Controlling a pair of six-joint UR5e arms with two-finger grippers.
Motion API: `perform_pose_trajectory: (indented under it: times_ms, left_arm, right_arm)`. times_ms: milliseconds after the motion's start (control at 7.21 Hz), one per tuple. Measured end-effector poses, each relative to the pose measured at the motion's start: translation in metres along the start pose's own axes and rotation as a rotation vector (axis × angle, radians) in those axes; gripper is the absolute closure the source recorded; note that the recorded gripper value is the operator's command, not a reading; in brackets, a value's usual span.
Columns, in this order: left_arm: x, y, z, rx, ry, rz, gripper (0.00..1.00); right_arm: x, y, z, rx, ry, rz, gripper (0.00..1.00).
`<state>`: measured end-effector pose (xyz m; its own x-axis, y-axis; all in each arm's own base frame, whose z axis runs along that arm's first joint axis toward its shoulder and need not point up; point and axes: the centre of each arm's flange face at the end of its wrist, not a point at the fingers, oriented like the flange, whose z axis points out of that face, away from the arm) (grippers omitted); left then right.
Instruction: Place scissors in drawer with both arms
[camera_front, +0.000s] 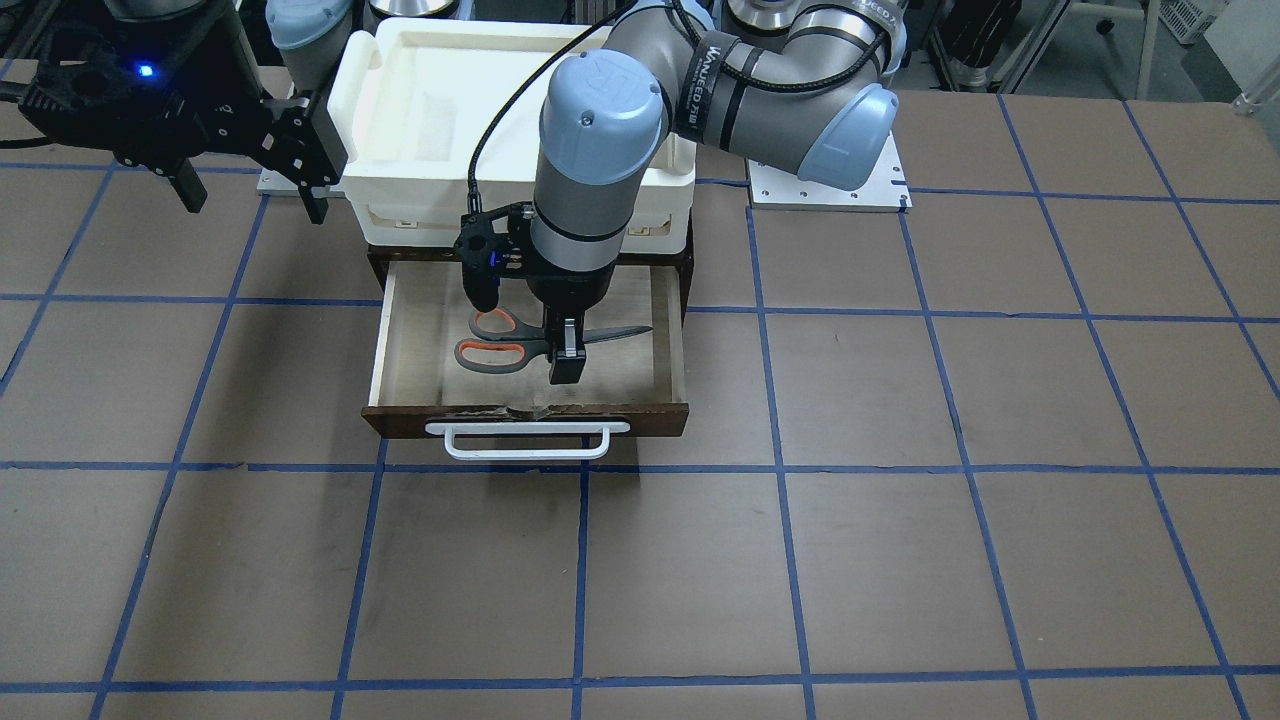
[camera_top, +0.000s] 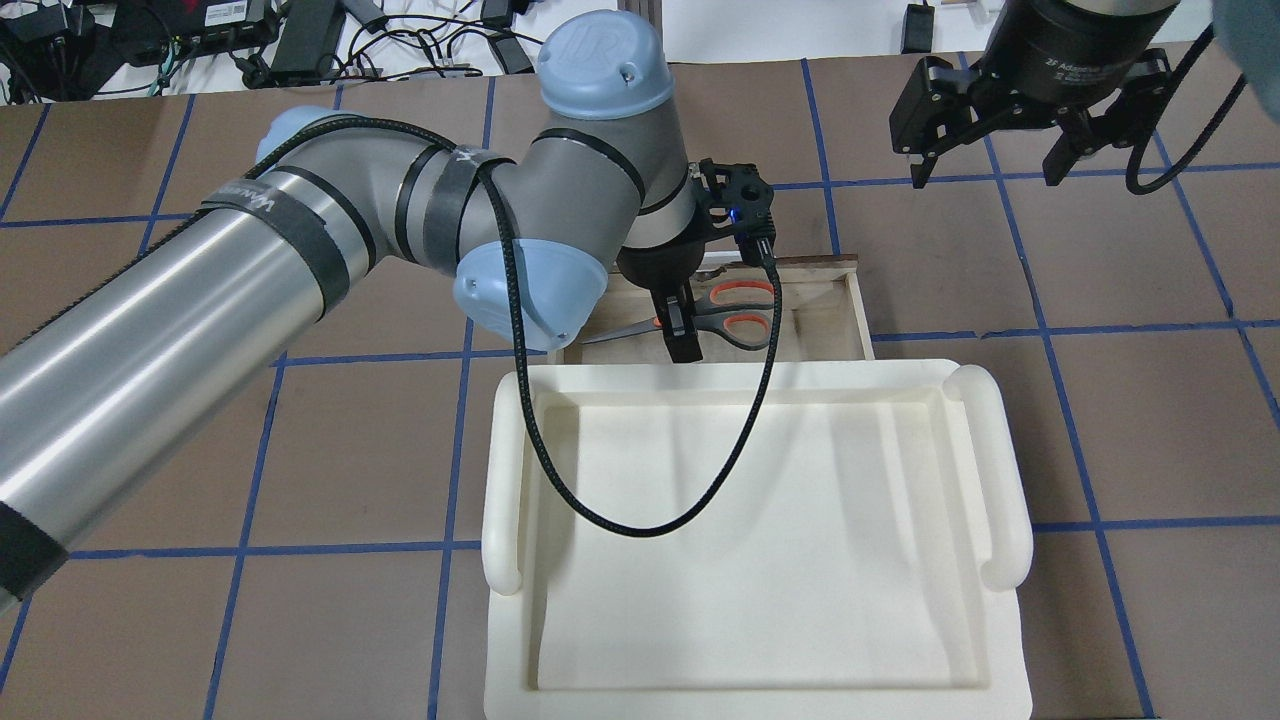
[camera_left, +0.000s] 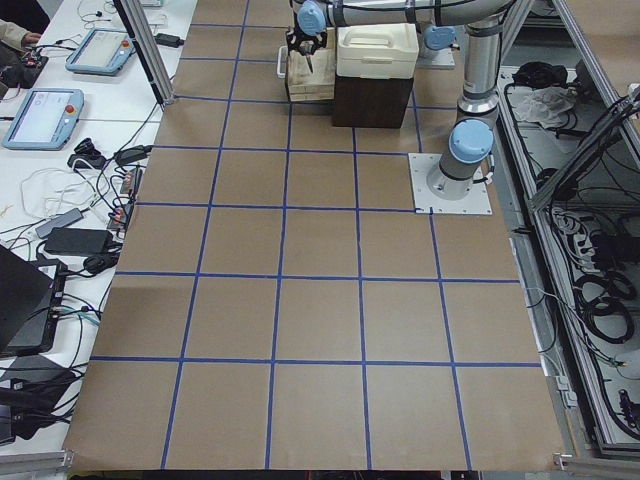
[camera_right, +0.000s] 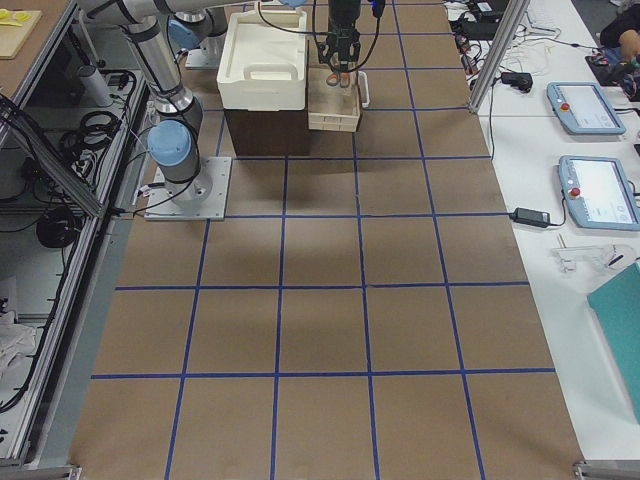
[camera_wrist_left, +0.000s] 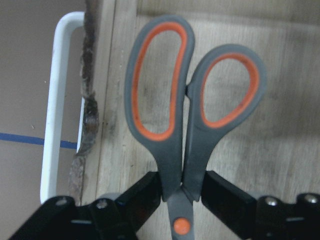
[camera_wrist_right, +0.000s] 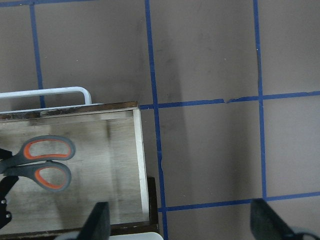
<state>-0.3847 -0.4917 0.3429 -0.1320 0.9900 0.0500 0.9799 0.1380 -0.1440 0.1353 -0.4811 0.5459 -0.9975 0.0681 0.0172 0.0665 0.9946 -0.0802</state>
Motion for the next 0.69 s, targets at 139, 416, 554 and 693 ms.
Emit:
perform_pose_trajectory:
  times_ms: [139, 416, 554, 693]
  left_arm:
    - [0.001, -0.002, 0.008, -0.006, 0.01, 0.003, 0.76]
    - [0.004, -0.005, 0.024, -0.022, 0.033, 0.009, 0.26]
    - [0.007, -0.006, 0.028, -0.025, 0.037, 0.011, 0.2]
    - [0.008, -0.007, 0.028, -0.024, 0.034, 0.013, 0.2]
  right_arm:
    - [-0.002, -0.001, 0.0, 0.006, -0.023, 0.001, 0.0]
    - [-0.003, -0.003, 0.001, 0.01, -0.035, 0.004, 0.0]
    - [-0.004, -0.003, 0.002, 0.01, -0.037, 0.004, 0.0]
    - [-0.005, -0.003, 0.004, 0.006, -0.038, 0.003, 0.0]
